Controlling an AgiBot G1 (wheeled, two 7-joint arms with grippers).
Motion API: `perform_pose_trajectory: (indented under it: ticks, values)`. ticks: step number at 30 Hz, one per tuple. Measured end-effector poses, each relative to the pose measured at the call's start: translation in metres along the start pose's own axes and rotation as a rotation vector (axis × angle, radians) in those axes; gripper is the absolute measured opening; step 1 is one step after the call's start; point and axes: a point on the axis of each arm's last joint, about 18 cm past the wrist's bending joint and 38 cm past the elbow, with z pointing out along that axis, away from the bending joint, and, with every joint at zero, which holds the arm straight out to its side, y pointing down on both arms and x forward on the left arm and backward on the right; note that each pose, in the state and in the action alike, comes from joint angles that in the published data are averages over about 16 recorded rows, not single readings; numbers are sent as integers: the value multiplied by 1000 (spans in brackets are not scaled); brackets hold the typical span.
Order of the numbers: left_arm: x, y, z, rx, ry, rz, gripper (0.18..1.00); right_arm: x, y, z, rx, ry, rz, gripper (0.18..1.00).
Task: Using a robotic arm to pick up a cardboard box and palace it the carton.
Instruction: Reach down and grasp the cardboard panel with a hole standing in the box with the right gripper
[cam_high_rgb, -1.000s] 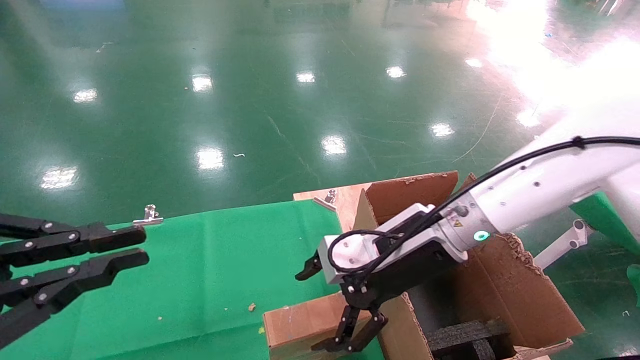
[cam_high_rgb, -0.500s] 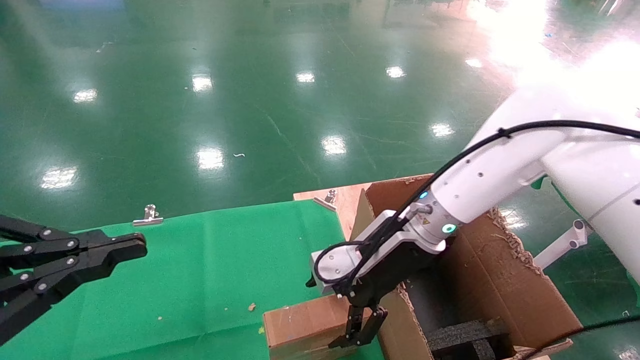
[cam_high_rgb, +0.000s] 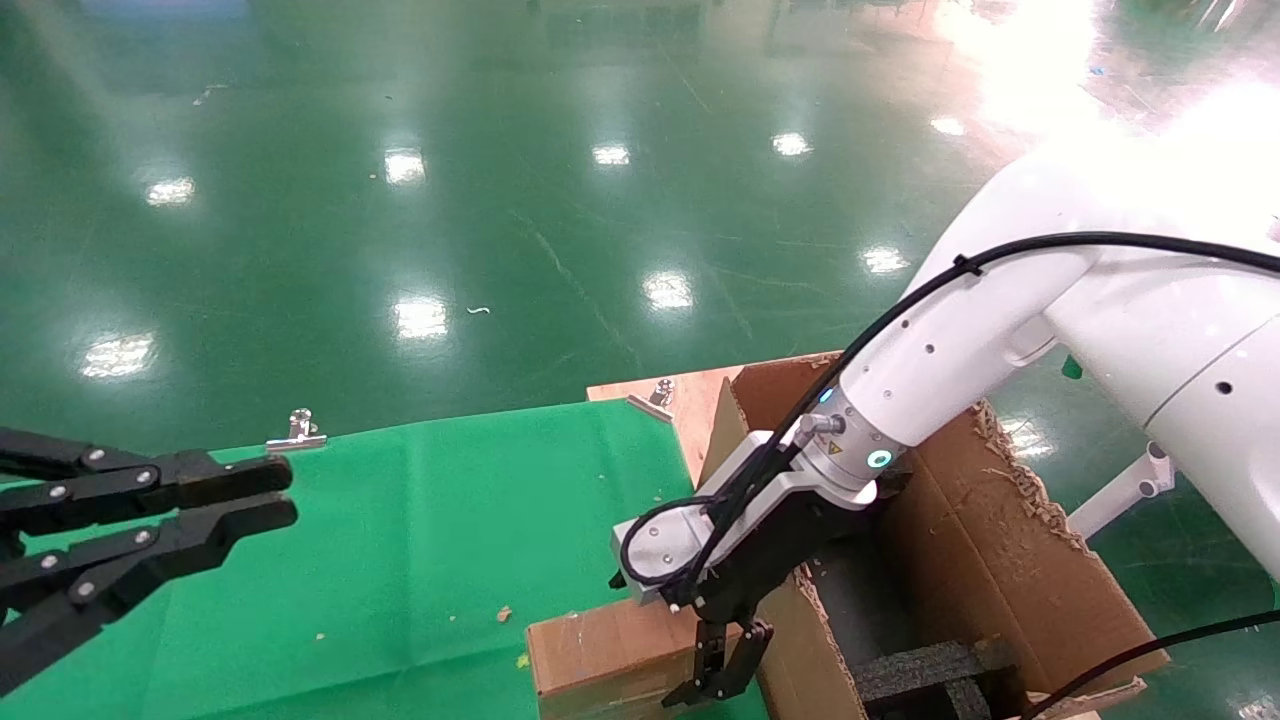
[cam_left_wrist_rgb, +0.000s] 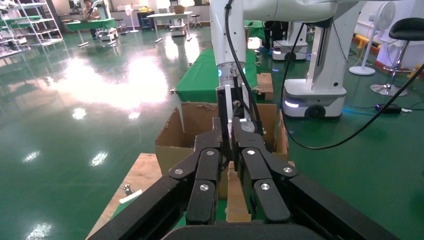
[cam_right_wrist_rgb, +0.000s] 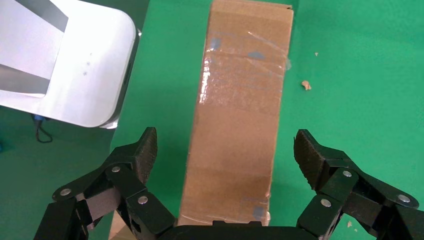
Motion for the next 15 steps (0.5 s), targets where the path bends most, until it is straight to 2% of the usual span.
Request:
perform_pose_trajectory:
  ticks: [8, 15]
  values:
    - [0, 0, 0, 0, 0, 0, 291, 1, 0, 0, 0, 0, -5, 981]
    - [0, 0, 0, 0, 0, 0, 430, 0, -1, 0, 1, 0, -4, 919]
